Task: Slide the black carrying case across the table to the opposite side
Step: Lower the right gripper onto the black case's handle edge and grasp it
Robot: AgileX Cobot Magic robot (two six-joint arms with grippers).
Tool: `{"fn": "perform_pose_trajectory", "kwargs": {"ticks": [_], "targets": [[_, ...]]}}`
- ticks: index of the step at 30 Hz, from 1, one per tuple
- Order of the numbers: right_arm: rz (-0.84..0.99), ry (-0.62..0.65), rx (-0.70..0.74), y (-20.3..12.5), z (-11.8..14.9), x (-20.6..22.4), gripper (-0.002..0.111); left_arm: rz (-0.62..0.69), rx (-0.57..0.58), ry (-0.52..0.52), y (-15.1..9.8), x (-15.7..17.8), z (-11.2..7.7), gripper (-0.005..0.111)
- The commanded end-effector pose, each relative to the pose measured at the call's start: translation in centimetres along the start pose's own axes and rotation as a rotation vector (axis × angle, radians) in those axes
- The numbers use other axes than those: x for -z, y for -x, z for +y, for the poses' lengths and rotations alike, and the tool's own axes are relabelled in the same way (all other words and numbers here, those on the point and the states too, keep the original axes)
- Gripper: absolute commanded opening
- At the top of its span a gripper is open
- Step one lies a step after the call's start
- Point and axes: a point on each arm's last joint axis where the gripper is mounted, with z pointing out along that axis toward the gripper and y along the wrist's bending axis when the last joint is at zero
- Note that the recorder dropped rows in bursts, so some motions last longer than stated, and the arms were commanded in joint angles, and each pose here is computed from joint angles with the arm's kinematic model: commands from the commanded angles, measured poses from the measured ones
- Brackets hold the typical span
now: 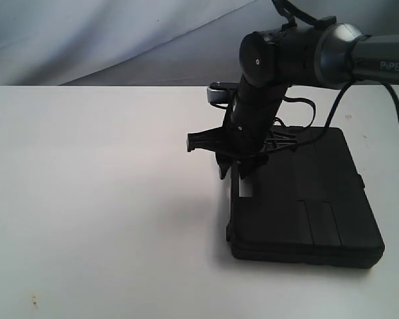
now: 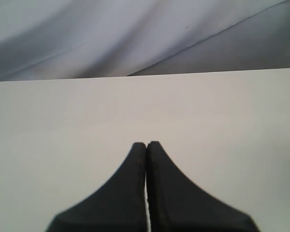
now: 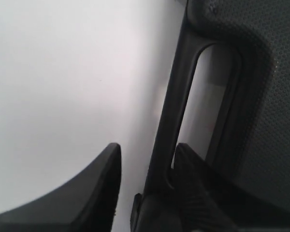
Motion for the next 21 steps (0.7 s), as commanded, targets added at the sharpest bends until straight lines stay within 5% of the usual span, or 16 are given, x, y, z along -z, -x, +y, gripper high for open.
{"fn": "perform_pose_trajectory", "kwargs": {"ticks": [1,21], "targets": [[-0.032,-0.030,-0.012,0.5,-0.5,0.0,0.036,-0.016,0.004,0.004,0.0,0.0,0.0,0.000],[-0.006,-0.062,-0.051,0.9,-0.8,-4.7,0.036,-0.016,0.004,0.004,0.0,0.0,0.0,0.000]]}}
